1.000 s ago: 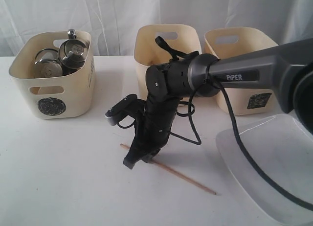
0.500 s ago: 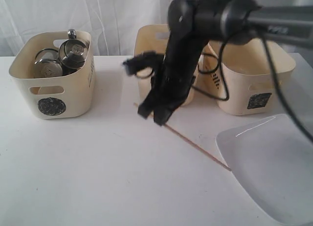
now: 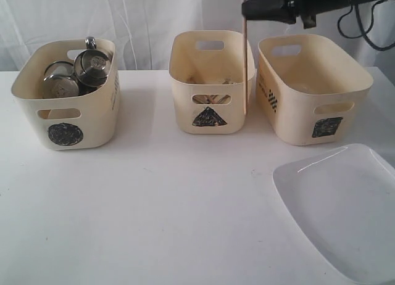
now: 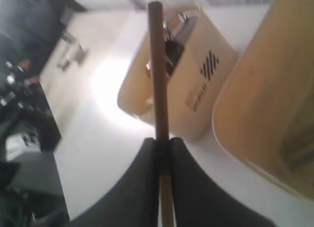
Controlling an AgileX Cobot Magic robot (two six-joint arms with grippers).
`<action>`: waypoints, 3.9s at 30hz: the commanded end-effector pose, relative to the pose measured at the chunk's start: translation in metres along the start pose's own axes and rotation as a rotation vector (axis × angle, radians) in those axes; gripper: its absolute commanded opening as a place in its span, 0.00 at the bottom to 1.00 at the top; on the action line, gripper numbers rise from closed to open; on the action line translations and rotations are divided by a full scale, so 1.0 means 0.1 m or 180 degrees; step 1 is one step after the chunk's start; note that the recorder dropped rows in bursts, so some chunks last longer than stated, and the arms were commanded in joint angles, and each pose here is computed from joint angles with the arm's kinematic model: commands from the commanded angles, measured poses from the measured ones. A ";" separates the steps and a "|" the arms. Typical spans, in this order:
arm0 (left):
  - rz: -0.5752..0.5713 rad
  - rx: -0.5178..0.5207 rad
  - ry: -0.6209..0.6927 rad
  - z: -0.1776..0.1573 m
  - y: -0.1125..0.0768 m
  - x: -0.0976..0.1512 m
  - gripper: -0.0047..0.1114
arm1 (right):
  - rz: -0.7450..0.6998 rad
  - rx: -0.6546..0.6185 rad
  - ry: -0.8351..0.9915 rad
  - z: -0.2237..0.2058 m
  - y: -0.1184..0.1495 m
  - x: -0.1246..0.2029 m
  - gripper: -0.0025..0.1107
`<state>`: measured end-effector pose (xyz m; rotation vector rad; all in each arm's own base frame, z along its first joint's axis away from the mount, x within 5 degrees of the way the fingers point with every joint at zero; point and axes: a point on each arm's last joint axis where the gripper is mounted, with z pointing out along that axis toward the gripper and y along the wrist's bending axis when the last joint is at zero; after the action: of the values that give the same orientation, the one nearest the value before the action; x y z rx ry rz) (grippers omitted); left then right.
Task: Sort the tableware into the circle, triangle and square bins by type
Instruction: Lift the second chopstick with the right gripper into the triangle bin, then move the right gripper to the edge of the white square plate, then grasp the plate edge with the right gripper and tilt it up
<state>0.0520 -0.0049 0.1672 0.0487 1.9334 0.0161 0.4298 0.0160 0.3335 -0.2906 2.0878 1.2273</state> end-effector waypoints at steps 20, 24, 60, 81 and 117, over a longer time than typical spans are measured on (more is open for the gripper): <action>-0.0050 0.0002 0.0003 0.00 0.00 0.01 0.04 | -0.1076 0.1044 -0.1478 0.65 -0.69 -0.31 0.02; -0.0050 0.0002 0.0003 0.00 0.00 0.01 0.04 | -0.1495 0.1190 -0.1332 0.85 -0.67 -0.25 0.04; -0.0050 0.0002 0.0003 0.00 0.00 0.01 0.04 | 0.1259 0.2212 -0.0548 -2.16 -0.09 0.35 0.02; -0.0050 0.0002 0.0003 0.00 0.00 0.01 0.04 | 0.2532 0.2853 0.1075 -2.39 -1.00 2.00 0.44; -0.0050 0.0002 0.0003 0.00 0.00 0.01 0.04 | 0.2035 0.1628 0.1552 -2.00 -1.81 2.50 0.02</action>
<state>0.0520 -0.0049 0.1672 0.0487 1.9334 0.0161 0.2478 -0.2098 0.1114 0.4173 2.9773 0.9558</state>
